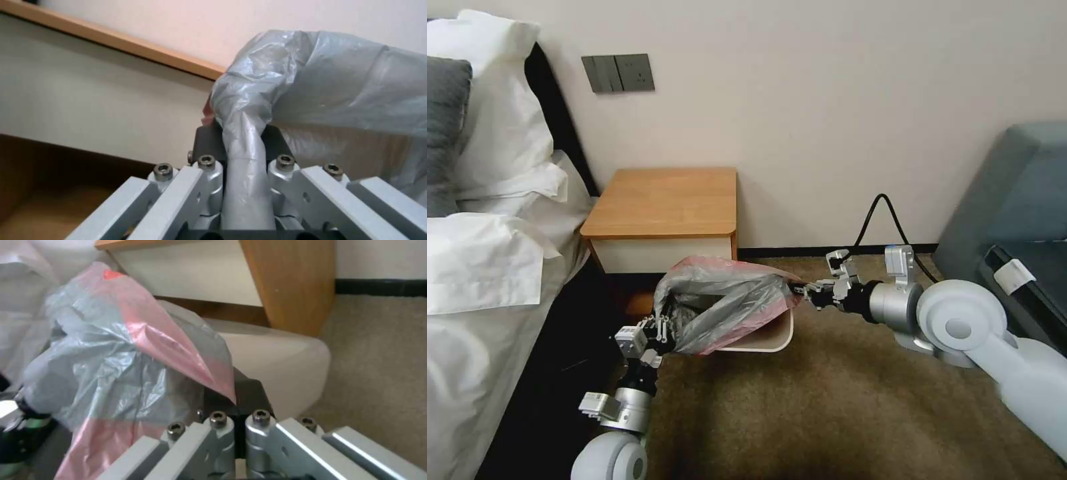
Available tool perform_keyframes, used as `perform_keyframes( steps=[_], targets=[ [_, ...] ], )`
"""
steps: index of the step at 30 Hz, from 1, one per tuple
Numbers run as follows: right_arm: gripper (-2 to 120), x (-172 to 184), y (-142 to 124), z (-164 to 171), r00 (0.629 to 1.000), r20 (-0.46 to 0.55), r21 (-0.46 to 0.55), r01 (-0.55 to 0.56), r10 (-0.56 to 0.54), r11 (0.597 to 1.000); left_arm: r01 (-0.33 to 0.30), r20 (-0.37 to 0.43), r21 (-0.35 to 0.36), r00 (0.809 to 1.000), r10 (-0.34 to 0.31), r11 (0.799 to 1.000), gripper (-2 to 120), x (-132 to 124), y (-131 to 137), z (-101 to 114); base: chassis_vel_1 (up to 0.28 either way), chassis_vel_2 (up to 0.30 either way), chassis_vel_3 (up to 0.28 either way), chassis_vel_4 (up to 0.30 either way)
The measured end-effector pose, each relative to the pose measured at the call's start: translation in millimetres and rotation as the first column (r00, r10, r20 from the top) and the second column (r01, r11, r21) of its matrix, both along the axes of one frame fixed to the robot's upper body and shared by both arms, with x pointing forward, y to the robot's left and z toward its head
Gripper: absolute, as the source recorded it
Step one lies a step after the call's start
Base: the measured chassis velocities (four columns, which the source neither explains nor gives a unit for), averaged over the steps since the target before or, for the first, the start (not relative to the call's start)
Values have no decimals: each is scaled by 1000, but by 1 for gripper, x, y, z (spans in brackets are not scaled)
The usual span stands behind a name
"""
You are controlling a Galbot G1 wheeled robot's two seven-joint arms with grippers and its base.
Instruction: Pick up the garbage bag from the table and place it over the trash can.
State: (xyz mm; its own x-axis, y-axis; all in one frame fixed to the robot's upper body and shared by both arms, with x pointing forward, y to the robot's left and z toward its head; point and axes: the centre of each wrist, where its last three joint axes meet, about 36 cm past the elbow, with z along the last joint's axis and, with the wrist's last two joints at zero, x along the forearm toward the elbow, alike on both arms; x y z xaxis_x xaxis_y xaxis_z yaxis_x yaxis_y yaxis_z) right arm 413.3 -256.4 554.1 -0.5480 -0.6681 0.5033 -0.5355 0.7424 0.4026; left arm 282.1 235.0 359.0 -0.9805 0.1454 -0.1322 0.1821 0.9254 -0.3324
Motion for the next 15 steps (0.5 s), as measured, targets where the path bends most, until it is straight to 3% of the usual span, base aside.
perform_keyframes(
  steps=[8,15],
  targets=[
    [0,-3,-6,0,1000,7,36,-9,9,999,53,1,9,999,-53,999,8,0,10,-4,0,0,0,0],
    [28,-5,-6,10,999,49,24,22,-23,999,35,-12,59,999,-34,998,8,1,15,-11,0,0,0,0]
  ],
)
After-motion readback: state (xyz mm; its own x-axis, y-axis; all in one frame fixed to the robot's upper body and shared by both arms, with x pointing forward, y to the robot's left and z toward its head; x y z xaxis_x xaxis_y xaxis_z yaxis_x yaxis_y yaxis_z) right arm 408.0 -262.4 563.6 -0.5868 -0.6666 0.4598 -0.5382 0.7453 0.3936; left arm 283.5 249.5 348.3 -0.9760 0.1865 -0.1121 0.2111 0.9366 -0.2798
